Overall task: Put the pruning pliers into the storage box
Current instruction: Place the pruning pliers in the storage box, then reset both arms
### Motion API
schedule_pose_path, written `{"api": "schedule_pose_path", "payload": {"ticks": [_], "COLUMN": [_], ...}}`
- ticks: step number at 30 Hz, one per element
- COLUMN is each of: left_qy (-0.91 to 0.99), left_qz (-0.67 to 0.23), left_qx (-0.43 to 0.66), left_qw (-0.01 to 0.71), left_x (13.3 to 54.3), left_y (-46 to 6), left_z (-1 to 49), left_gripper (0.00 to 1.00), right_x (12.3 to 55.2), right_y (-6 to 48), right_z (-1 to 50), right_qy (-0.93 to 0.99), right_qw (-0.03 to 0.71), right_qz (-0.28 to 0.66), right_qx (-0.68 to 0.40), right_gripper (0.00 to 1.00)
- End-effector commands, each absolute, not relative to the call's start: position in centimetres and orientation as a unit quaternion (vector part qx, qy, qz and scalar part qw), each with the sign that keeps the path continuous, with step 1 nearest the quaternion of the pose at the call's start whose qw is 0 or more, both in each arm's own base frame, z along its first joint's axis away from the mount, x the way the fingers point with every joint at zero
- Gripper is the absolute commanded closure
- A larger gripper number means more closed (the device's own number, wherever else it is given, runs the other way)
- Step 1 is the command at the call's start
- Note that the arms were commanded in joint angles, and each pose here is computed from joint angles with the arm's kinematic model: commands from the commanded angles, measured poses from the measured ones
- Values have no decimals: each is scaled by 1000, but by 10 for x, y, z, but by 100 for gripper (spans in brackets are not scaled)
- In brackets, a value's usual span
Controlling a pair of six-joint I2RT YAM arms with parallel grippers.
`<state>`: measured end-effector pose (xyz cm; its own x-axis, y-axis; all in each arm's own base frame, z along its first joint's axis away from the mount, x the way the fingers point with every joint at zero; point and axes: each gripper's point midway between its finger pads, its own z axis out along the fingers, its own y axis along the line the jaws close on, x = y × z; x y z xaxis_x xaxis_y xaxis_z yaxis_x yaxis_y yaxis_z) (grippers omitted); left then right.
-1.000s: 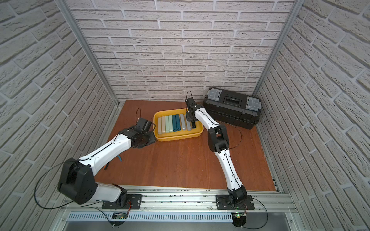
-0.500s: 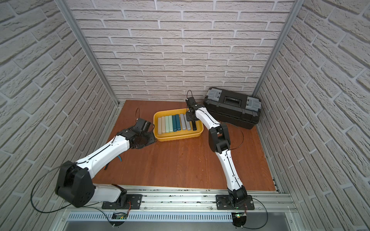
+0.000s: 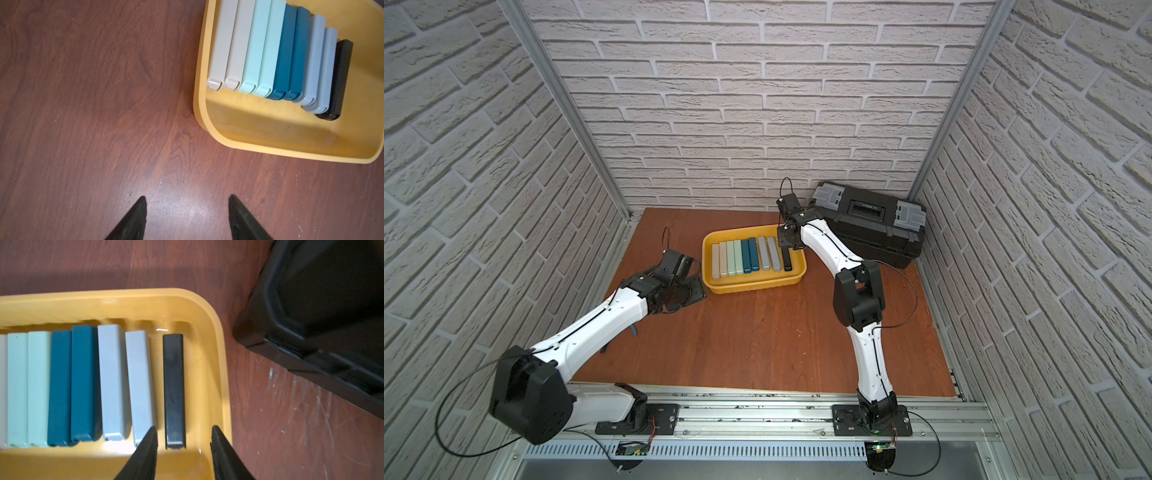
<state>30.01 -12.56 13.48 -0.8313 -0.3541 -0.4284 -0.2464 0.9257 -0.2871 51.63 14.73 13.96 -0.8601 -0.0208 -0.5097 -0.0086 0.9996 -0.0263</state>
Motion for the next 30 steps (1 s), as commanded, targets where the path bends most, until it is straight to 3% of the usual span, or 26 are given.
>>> {"api": "schedule_pose_path", "payload": {"ticks": [1,11,16,19,30], "left_qy": [948,945,943,941,946], "left_qz": [-117,-116,-117,-118,-112], "left_qx": [-146,-148,-147,-150,-142], "left_qw": [259,268,277,279,270], "left_x": [297,290,287,285,272], "left_y": [-125,-120,-118,-117,-116], "left_z": [141,141,146,148,139], "left_gripper": [37,37,37,37,41], "right_x": [503,439,429,430,393], "right_y": [135,108,107,107,98], "right_z": [170,140,129,127,144], "right_qy": [954,963,966,968,961], "right_qw": [299,263,253,245,269], "right_qz": [-15,-34,-29,-35,-15], "right_qx": [15,42,48,46,57], "right_gripper": [59,67,58,59,77]}}
